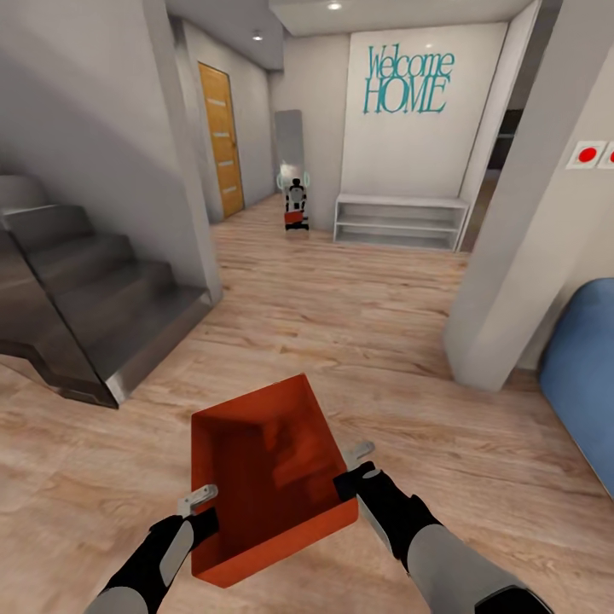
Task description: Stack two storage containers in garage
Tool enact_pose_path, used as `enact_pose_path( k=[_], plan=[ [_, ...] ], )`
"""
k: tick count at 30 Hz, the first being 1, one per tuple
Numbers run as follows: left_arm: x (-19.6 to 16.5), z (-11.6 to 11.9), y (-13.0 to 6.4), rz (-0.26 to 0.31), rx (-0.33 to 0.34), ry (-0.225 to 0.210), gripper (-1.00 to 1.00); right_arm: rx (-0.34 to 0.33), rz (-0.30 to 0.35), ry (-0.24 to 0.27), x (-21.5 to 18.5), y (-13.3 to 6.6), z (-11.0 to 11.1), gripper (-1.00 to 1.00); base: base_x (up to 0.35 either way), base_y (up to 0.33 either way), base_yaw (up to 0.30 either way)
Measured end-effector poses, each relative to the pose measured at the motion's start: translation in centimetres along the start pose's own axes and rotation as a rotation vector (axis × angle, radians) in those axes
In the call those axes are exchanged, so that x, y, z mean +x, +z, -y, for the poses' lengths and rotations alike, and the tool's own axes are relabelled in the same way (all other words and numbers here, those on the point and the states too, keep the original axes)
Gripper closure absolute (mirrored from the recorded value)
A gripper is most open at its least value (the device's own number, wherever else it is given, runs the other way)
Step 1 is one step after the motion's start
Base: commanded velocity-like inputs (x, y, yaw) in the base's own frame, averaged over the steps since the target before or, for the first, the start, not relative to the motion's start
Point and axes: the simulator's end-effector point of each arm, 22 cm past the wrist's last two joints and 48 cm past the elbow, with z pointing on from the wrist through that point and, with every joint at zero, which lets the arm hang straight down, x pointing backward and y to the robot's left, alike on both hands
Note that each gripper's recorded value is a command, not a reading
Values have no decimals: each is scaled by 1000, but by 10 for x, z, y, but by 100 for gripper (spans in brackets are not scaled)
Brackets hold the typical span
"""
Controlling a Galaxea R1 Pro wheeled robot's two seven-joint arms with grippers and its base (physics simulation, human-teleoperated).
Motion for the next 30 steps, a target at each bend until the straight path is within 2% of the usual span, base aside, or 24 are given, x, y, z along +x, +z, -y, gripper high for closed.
enact_pose_path(
  k=[30],
  plan=[
    [0, 0, 0, 1, 0, 0, 100, 0, 1, 0, 0, 0, 0, 100, 340, 0, 0]
  ],
)
